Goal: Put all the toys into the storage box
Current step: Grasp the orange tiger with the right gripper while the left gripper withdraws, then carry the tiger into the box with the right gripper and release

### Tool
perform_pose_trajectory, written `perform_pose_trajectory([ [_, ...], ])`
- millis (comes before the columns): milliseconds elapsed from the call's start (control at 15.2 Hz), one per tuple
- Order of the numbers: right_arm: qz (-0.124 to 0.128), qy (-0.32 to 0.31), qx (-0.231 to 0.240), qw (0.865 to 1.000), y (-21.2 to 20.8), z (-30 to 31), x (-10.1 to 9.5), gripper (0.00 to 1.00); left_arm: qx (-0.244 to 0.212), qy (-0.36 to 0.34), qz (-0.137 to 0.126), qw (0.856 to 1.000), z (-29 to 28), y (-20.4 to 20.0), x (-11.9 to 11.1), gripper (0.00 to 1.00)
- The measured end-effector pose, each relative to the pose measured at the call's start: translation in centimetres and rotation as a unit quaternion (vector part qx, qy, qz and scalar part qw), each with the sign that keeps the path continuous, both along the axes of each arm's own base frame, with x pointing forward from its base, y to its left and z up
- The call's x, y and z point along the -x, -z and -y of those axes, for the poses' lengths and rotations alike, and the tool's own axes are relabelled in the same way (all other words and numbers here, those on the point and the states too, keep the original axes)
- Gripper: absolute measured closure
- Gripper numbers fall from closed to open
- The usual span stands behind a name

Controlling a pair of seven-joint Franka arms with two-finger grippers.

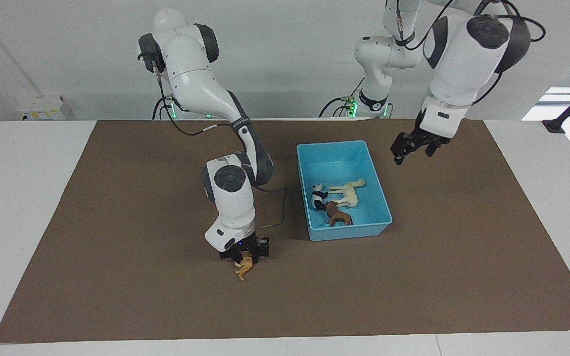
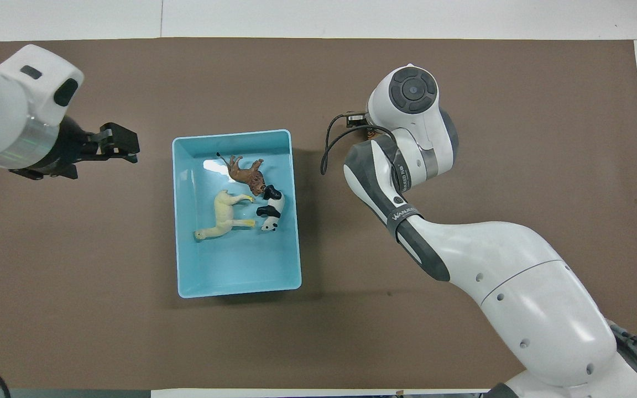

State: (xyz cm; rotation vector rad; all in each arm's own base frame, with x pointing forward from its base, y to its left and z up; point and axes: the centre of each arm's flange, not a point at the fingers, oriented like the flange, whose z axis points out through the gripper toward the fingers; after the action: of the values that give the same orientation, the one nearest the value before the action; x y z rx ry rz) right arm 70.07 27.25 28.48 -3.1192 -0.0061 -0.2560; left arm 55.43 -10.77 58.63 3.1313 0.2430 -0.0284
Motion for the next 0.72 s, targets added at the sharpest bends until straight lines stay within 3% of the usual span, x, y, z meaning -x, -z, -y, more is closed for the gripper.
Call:
perform_pose_trajectory([
  [66, -0.010, 0.001, 0.003, 1.000, -0.6, -0.3, 0.1, 0.67, -0.001, 0.014, -0.009, 1.000, -1.3, -0.8, 0.8, 0.00],
  [329, -0.038, -0.003, 0.013, 0.999, -3.9, -1.4, 0.2, 0.67, -0.001, 0.067, -0.030, 0.997, -3.1, -2.6, 2.7, 0.00],
  [461, -0.041, 0.003, 0.009, 0.999, -8.4, -3.8, 0.6, 0.67, 0.001, 0.070, -0.032, 0.997, -5.6, -2.7, 2.6, 0.00],
  [593, -0.027, 0.015, -0.011, 0.999, -13.5, -9.6, 3.0, 0.67, 0.004, 0.073, -0.033, 0.997, -8.2, -2.6, 2.4, 0.00],
  [725, -0.018, 0.019, -0.028, 0.999, -15.4, -17.9, 8.0, 0.67, 0.005, 0.074, -0.036, 0.997, -9.2, -2.3, 2.0, 0.00],
])
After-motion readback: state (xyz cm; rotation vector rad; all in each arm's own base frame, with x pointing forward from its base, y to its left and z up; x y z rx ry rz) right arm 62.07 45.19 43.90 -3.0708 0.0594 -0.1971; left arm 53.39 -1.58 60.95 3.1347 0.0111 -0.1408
